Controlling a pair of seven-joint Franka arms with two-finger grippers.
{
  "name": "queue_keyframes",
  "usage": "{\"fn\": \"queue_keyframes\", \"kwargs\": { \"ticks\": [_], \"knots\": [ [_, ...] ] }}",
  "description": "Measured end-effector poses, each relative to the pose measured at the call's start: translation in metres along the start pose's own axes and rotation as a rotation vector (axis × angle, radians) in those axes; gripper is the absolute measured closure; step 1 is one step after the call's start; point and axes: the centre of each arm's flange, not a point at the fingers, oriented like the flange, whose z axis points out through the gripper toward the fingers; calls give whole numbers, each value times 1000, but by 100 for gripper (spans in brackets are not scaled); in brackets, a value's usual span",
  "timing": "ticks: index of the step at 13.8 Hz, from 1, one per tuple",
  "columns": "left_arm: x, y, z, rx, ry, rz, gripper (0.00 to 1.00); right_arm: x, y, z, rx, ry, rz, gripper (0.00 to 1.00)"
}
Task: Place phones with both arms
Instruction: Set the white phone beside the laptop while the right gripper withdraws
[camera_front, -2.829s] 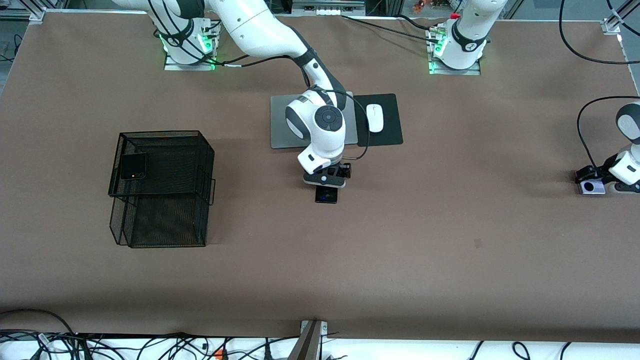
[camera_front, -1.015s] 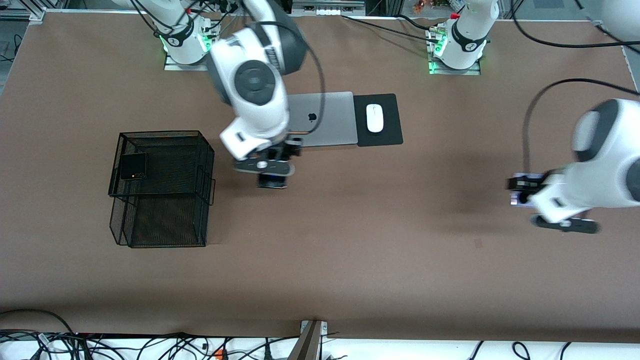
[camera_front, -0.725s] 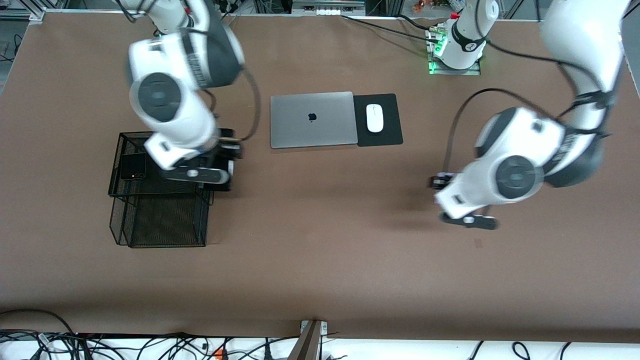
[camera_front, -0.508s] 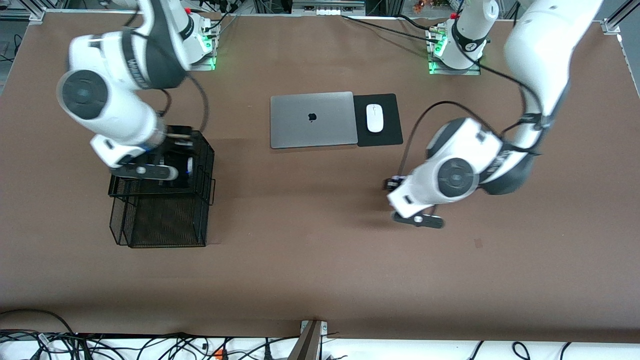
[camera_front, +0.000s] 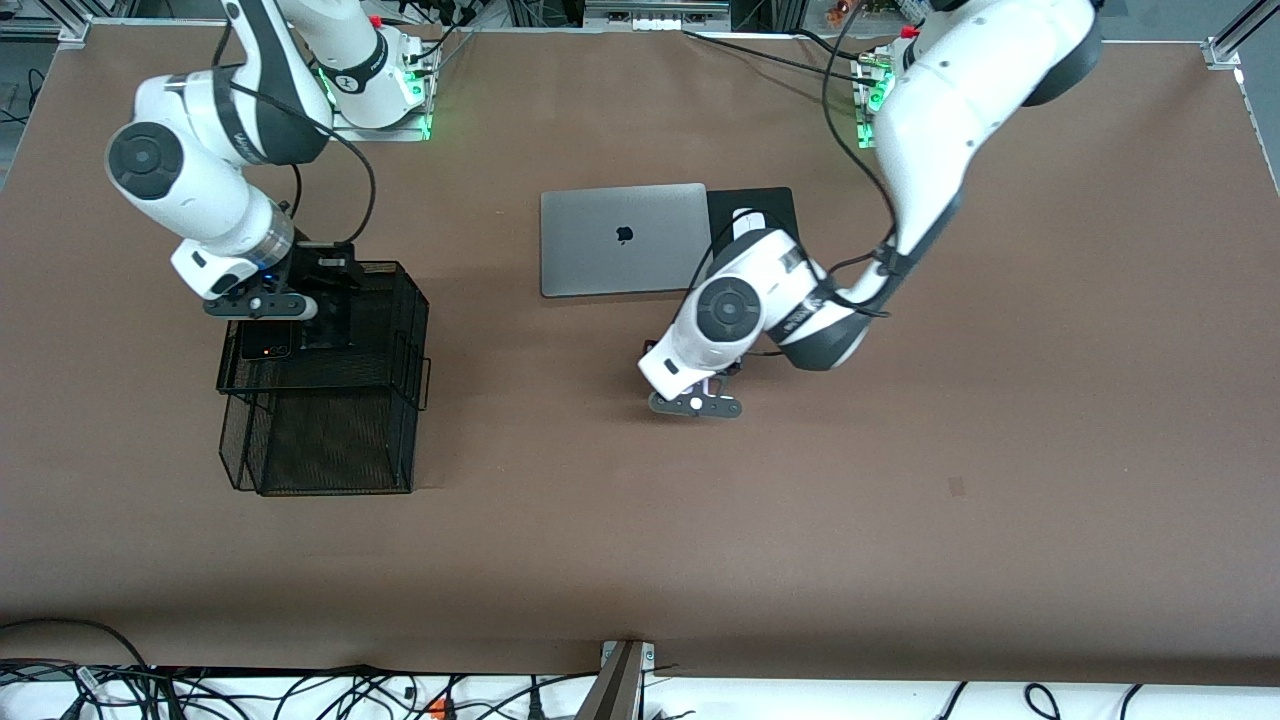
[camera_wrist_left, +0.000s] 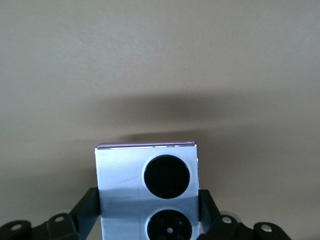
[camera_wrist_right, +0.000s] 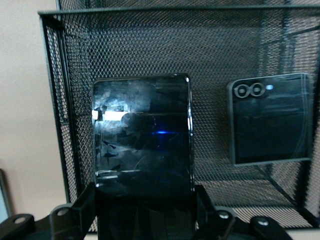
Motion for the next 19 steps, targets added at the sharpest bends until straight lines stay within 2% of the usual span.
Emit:
{"fn": "queue_keyframes", "kwargs": {
  "ticks": [2, 5, 7, 11, 13, 14, 15, 19],
  "knots": [
    [-11, 20, 31, 35, 40, -10, 15, 0, -4, 10, -11, 19, -8, 19],
    [-22, 38, 46, 29, 63, -33, 15, 7, -6, 22, -39, 47, -9, 19],
    [-19, 35, 46, 30, 66, -39, 1, 10, -6, 32, -62, 59, -10, 19],
    [-14, 34, 35, 23, 79, -51, 0, 14, -7, 39, -78, 75, -10, 19],
    [-8, 25, 9, 55, 72, -68, 0, 15, -7, 38, -76, 77, -8, 15],
    [-4, 17, -12, 81, 66, -84, 0, 15, -7, 37, -75, 78, -8, 5],
    [1, 5, -40, 106, 64, -105, 0, 17, -8, 34, -74, 77, -8, 0],
    [11, -69, -163, 195, 73, -206, 0, 34, -14, -15, -76, 9, -4, 0]
  ]
}}
